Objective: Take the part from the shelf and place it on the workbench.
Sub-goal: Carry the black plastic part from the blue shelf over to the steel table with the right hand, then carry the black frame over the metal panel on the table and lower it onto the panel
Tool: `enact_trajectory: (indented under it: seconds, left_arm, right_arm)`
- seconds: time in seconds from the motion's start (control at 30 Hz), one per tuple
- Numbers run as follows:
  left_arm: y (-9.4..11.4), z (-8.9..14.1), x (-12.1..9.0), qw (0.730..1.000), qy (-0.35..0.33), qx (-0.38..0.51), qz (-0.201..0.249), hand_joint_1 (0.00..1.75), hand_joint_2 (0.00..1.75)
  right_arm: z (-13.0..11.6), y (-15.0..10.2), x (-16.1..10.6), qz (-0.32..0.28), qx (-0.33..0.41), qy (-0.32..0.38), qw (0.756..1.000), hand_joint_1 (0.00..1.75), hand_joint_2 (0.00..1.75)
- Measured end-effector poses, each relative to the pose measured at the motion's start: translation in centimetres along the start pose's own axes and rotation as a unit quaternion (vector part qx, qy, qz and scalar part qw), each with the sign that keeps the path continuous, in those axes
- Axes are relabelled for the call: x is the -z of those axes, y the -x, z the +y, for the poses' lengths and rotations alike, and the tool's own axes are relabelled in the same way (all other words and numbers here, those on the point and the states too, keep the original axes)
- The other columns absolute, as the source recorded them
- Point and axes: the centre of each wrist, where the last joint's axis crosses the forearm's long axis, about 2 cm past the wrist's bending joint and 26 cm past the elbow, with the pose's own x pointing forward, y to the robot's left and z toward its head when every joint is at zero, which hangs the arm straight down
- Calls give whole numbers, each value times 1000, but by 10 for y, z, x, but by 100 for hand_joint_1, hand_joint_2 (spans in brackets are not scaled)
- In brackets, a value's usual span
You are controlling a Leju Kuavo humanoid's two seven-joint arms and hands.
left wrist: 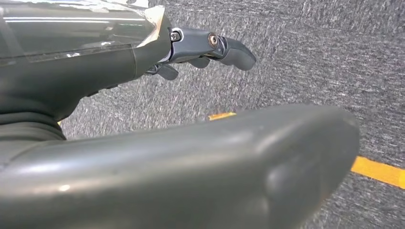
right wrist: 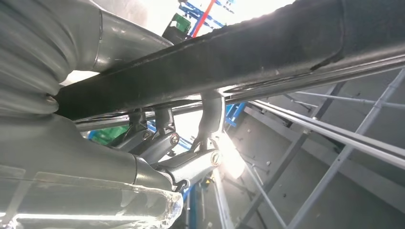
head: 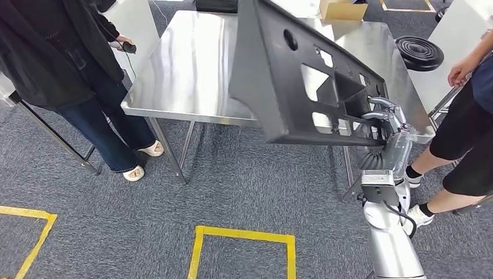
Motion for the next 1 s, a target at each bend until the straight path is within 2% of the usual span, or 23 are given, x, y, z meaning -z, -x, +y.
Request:
enact_trajectory:
  seconds: [1.0]
  left_arm:
    - [-4, -1, 1, 1000, -2, 2, -4, 0, 0]
  right_arm:
    - [-2, 2, -6, 8, -6, 5, 1000, 175, 175]
